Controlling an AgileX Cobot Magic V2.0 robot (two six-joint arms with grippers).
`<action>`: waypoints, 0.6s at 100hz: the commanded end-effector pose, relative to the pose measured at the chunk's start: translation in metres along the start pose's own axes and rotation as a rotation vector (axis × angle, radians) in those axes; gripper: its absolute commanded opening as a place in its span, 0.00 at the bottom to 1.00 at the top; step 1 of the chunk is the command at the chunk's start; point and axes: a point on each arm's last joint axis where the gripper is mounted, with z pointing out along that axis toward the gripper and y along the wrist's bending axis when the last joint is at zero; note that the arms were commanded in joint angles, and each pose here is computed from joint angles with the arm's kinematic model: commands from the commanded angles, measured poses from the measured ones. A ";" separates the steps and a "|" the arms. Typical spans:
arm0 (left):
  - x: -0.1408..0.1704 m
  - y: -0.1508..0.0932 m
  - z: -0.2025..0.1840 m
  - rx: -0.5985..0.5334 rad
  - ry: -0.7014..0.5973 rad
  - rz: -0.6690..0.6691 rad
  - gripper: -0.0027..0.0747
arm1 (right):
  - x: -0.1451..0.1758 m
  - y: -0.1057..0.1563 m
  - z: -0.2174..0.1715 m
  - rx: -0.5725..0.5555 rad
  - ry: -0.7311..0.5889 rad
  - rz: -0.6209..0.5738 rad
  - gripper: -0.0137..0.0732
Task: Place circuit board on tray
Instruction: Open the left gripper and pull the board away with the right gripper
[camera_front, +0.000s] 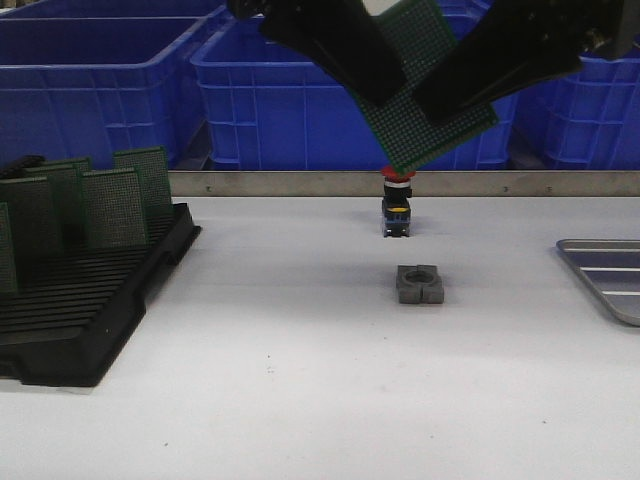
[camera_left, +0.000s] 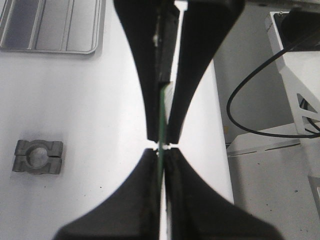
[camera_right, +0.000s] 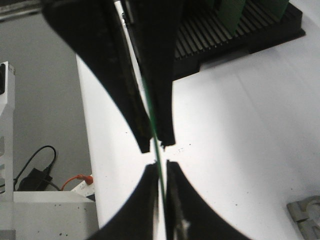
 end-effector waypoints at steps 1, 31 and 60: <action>-0.022 -0.019 -0.019 0.037 -0.076 0.030 0.09 | -0.018 0.001 -0.010 0.036 -0.094 0.001 0.08; -0.022 -0.018 -0.019 0.031 -0.080 0.029 0.82 | -0.019 0.001 -0.011 0.048 -0.095 0.000 0.08; -0.023 -0.018 -0.019 0.034 -0.088 0.026 0.84 | -0.018 -0.010 -0.043 0.154 -0.057 0.092 0.08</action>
